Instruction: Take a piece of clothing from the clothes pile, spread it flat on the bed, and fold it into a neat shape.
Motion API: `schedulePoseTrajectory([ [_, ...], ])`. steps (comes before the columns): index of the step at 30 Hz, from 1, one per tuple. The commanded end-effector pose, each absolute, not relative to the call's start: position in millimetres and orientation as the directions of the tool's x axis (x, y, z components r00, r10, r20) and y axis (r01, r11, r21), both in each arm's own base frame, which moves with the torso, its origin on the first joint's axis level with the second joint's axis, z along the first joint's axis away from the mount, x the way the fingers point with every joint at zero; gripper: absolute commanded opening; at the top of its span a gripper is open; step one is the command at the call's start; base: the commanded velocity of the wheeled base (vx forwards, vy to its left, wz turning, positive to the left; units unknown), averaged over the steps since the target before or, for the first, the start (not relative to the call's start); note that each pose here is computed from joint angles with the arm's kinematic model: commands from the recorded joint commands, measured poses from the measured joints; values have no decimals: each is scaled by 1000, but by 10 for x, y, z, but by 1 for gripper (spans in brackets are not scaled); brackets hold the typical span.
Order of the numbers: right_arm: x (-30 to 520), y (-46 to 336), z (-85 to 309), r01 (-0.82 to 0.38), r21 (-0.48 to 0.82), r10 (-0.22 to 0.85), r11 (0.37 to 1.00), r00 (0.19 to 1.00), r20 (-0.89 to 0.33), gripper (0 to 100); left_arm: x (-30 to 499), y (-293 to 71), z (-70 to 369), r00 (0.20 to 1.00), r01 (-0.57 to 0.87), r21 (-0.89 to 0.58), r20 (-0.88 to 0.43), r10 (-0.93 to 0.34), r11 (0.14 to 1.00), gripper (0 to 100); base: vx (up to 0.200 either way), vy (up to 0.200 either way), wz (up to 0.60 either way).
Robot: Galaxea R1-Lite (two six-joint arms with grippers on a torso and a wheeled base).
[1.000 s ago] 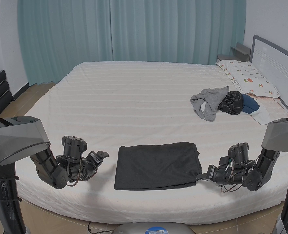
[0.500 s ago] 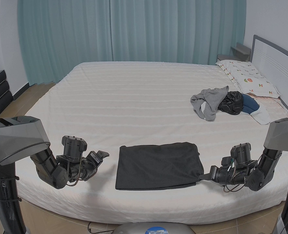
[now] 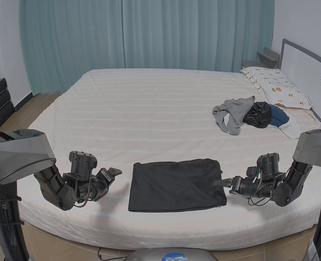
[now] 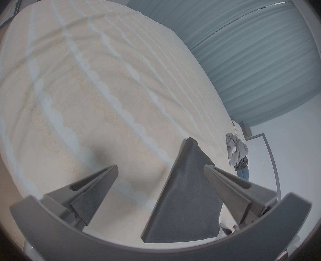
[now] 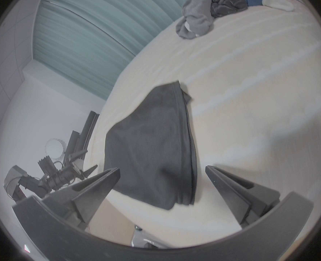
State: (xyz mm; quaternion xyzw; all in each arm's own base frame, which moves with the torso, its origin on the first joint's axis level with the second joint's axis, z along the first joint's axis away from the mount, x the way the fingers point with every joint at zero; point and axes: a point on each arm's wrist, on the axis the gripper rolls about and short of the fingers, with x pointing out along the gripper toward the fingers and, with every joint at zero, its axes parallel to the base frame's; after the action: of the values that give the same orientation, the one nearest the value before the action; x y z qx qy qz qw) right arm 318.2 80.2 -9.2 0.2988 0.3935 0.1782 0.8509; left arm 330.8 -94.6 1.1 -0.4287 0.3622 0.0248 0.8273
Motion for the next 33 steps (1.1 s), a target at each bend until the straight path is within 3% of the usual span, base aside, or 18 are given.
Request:
schedulePoseTrajectory([
  [1,3526,790,-178,-78,657,526,750,673,-520,100,3318,-949,8,738,-350,-693,-619,-270,631,100,0,0,0],
  [7,3883,817,-237,-39,711,522,702,707,-476,100,3299,-937,-1,734,-359,-689,-625,-266,629,100,0,0,0],
  [24,4395,801,-389,0,733,504,680,726,-468,100,3306,-938,-2,737,-359,-688,-624,-260,631,100,0,0,0],
  [25,4398,802,-410,2,733,504,681,724,-470,0,3306,-938,-2,737,-360,-687,-624,-259,631,100,0,0,0],
  [33,4404,802,-430,0,737,505,676,729,-463,0,3306,-938,-2,737,-360,-687,-624,-259,631,100,0,0,0],
])
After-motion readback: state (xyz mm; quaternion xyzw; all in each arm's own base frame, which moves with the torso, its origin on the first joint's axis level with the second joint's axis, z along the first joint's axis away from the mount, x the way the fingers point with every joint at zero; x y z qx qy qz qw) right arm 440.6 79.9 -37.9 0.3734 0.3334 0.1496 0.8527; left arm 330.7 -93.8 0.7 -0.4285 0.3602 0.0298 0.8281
